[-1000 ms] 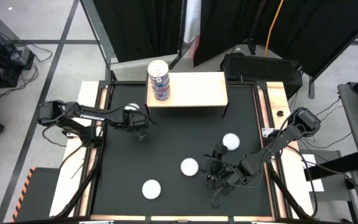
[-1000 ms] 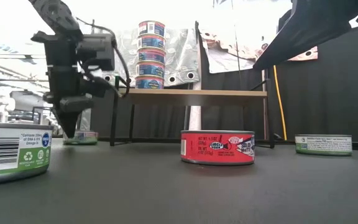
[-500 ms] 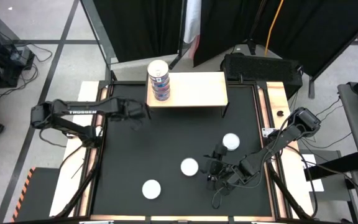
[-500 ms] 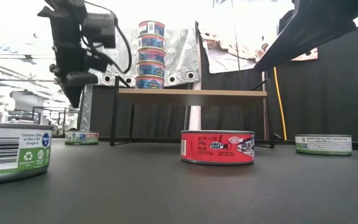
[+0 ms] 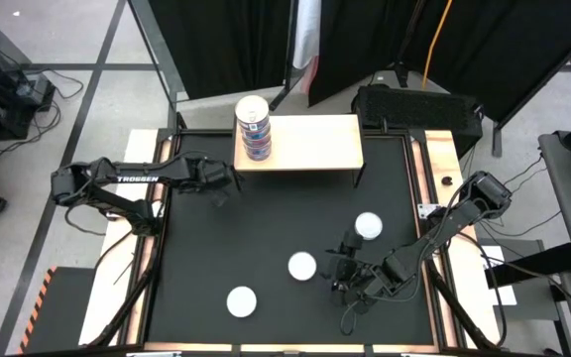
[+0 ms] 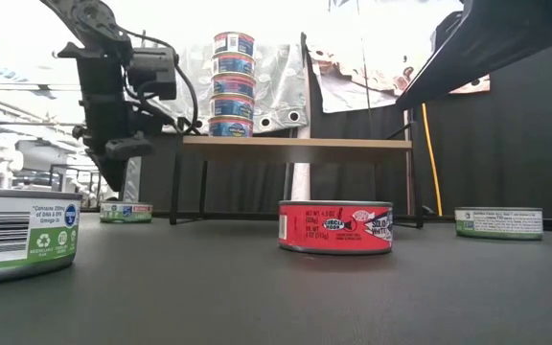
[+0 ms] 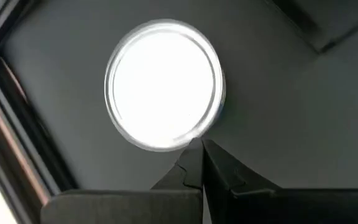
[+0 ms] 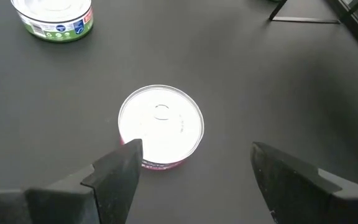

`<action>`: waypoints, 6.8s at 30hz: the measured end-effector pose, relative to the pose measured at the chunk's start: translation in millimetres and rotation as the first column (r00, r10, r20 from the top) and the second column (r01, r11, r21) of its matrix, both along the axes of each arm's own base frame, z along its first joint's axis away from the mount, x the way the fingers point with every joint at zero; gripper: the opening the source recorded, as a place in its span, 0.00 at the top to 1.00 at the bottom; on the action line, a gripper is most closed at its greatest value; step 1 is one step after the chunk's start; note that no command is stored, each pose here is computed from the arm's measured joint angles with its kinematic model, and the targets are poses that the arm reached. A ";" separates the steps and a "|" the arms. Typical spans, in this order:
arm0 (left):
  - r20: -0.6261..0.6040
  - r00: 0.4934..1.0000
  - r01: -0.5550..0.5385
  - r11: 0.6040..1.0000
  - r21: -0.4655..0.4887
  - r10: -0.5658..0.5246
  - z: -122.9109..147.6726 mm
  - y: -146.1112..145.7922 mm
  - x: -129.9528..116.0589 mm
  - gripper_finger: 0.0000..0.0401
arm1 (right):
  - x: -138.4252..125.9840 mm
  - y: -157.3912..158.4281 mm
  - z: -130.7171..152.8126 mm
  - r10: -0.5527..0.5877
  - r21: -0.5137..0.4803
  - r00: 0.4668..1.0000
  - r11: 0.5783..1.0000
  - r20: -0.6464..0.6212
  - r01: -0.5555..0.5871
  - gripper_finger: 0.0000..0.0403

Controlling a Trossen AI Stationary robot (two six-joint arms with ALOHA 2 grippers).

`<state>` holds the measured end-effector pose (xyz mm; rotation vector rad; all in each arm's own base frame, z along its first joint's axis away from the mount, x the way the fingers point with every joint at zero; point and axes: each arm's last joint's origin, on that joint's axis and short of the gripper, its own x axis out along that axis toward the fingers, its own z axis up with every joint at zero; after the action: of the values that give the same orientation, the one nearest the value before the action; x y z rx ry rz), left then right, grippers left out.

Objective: Stack canned seafood by type on shelf
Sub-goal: Put the green tuna can on the shelf

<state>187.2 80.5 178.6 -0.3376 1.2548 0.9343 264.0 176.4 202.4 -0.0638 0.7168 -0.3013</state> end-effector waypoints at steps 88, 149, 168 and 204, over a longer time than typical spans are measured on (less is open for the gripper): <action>0.055 0.991 -0.120 0.993 -0.012 0.121 -17.2 11.5 -12.9 1.00 | -0.3 0.2 -0.2 0.001 0.000 1.000 1.000 -0.001 -0.001 0.27; 0.038 0.982 -0.184 0.979 -0.088 0.188 -37.1 3.6 -24.7 1.00 | -1.5 2.3 -0.5 0.016 0.023 1.000 1.000 -0.012 -0.016 0.27; 0.138 0.981 -0.130 0.991 -0.039 0.134 -13.0 -0.2 -16.2 1.00 | -1.6 2.7 -0.8 0.023 0.038 1.000 0.999 -0.019 -0.022 0.27; 0.049 0.995 -0.075 0.985 -0.154 0.084 -19.9 14.8 -14.2 1.00 | -1.4 2.9 -0.7 0.024 0.040 1.000 0.999 -0.018 -0.023 0.27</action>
<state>173.0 95.3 158.7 -0.5338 1.2726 0.8931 262.6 179.4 201.8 -0.0373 0.7392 -0.2644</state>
